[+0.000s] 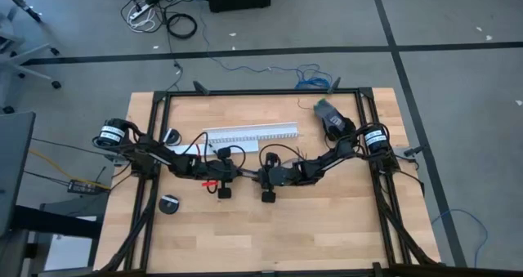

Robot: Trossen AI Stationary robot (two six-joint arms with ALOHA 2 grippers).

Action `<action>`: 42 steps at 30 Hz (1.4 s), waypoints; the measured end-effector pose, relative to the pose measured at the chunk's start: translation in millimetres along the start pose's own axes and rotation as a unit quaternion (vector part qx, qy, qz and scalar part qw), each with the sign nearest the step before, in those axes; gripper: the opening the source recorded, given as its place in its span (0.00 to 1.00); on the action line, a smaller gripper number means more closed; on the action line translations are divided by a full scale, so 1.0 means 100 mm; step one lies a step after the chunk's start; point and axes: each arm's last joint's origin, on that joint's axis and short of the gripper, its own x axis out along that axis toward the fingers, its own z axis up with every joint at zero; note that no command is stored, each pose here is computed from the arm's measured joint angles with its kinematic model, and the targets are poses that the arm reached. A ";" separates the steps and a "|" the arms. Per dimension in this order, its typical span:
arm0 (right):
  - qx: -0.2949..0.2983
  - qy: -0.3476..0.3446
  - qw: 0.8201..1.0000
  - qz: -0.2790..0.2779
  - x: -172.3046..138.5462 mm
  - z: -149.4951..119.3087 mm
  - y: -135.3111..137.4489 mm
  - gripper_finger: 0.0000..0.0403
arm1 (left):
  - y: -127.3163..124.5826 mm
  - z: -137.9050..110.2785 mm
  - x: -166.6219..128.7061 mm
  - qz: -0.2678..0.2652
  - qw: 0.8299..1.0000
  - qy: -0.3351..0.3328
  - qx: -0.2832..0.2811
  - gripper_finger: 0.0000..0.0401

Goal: Ziptie cables
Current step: Wrap the colored wires together using a zip tie

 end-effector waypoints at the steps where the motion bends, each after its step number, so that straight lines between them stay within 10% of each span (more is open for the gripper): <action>1: 0.000 0.001 1.000 -0.001 0.00 0.00 0.00 0.23 | 0.00 0.00 0.00 0.000 1.000 0.000 0.000 0.00; 30: 0.097 0.054 0.984 0.138 -0.24 0.14 -0.01 0.00 | 0.07 0.15 -0.06 0.093 0.993 -0.059 -0.041 0.00; 42: 0.061 0.031 0.996 0.056 -0.73 0.49 -0.05 0.00 | 0.03 0.09 -0.11 0.043 0.995 -0.020 -0.085 0.00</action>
